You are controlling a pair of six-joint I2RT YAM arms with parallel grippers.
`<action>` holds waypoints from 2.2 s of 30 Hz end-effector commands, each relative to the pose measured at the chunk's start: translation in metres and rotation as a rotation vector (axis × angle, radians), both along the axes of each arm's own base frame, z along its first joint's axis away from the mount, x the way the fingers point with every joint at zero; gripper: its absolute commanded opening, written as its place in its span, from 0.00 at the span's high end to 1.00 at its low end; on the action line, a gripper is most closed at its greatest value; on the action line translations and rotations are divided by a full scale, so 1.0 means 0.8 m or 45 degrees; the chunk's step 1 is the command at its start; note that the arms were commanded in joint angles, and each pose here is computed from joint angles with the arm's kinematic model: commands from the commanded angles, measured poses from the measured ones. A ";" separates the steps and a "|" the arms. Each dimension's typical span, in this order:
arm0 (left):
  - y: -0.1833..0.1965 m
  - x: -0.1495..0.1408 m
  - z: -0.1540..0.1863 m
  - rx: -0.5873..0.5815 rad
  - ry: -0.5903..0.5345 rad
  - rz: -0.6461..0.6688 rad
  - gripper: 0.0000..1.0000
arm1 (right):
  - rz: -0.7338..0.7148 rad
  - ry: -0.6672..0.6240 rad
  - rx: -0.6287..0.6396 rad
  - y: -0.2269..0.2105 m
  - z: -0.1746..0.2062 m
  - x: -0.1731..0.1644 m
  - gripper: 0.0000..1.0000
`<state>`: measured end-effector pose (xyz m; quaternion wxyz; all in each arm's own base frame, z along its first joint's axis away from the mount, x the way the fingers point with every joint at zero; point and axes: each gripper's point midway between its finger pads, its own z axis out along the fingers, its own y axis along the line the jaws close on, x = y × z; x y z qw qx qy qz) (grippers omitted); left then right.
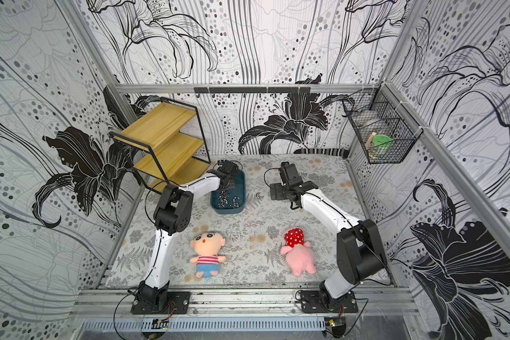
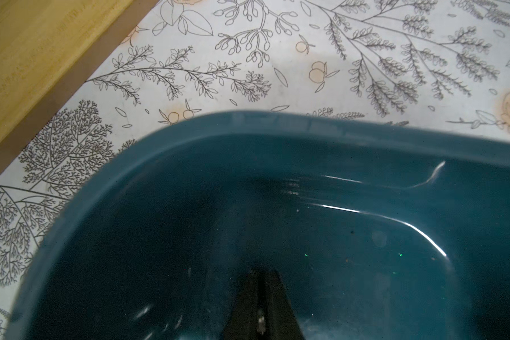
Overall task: Take out the wing nut from the storage box
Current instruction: Pick up the wing nut from the storage box, then place the wing nut at the center of the board.
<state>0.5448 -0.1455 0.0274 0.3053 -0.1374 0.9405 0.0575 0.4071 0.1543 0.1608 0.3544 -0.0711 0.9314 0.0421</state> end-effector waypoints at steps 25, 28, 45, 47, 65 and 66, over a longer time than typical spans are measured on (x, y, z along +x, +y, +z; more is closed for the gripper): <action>-0.076 -0.018 0.124 -0.053 -0.195 -0.187 1.00 | 0.000 -0.024 -0.043 0.000 0.012 -0.001 0.04; -0.114 -0.029 0.151 -0.071 -0.235 -0.262 1.00 | -0.023 -0.033 -0.051 -0.006 0.014 -0.002 0.04; -0.264 -0.070 0.130 -0.266 -0.203 -0.502 1.00 | -0.205 -0.010 -0.053 -0.082 0.003 -0.014 0.04; -0.270 -0.069 0.118 -0.283 -0.192 -0.497 1.00 | -0.203 -0.006 -0.046 -0.081 0.002 -0.015 0.05; -0.279 -0.059 0.053 -0.260 -0.148 -0.469 1.00 | -0.117 0.001 0.014 -0.048 0.000 -0.017 0.04; -0.279 -0.058 0.051 -0.259 -0.152 -0.466 1.00 | -0.113 0.000 0.014 -0.046 0.000 -0.017 0.04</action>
